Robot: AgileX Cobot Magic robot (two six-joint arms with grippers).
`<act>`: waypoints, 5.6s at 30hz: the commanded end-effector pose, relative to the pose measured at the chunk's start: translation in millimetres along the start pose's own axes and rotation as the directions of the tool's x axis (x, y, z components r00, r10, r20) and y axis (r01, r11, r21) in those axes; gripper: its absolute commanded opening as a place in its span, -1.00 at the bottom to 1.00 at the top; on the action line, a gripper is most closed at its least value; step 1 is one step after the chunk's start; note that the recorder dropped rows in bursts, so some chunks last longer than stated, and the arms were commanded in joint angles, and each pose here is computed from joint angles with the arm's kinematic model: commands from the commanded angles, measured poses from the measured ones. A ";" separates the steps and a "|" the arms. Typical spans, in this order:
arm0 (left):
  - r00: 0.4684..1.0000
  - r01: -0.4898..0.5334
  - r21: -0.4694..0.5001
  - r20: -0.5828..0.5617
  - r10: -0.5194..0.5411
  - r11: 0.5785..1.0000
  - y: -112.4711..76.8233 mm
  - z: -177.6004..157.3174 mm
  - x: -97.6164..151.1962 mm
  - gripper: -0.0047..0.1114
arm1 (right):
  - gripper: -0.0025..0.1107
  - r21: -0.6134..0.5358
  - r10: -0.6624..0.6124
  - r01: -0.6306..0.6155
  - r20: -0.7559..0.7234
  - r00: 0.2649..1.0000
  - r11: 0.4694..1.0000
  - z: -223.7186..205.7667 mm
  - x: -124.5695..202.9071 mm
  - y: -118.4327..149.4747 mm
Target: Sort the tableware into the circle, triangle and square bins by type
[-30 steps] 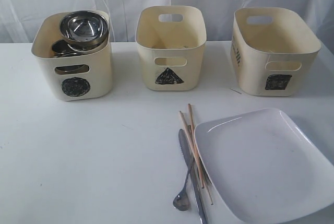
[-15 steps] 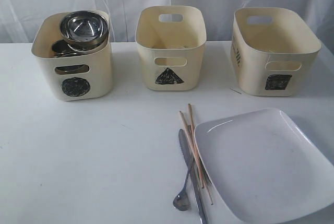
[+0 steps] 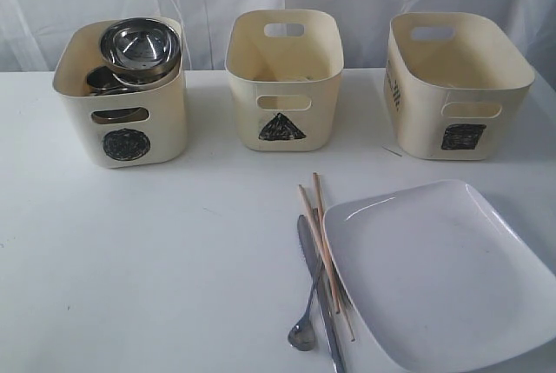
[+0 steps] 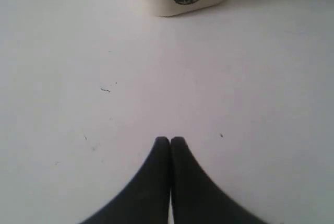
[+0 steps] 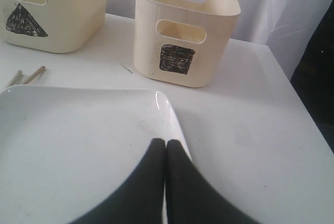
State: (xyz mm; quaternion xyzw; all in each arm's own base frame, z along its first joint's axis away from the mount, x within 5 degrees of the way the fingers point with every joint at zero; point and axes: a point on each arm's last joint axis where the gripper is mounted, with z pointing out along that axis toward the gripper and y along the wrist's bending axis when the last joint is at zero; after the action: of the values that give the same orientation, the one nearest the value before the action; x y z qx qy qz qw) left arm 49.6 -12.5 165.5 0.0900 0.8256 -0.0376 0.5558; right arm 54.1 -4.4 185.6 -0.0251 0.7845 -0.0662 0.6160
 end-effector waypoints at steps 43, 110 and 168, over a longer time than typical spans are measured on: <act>0.992 0.108 -0.045 0.075 -0.104 0.993 4.4 0.1 -5.0 -0.92 | -0.96 0.005 -0.008 0.008 0.008 1.000 1.000 0.1 0.8 -0.1; 0.987 0.150 -0.151 0.084 -0.139 0.977 10.6 -0.3 -4.6 -0.92 | -0.46 -0.189 0.644 -0.616 0.245 0.724 0.765 -17.1 -51.7 -4.5; 0.987 0.148 -0.151 0.082 -0.137 0.977 10.5 -0.3 -4.4 -0.92 | 0.00 -0.488 -0.104 -0.314 -0.655 0.748 0.814 229.3 -166.1 102.9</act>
State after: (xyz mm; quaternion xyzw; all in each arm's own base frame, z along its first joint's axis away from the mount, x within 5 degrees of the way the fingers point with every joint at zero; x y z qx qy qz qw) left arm 53.0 -2.6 171.2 -0.0103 0.8112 -0.0129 0.5845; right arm 304.1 98.0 283.2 -0.1504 0.9275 0.2062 0.2730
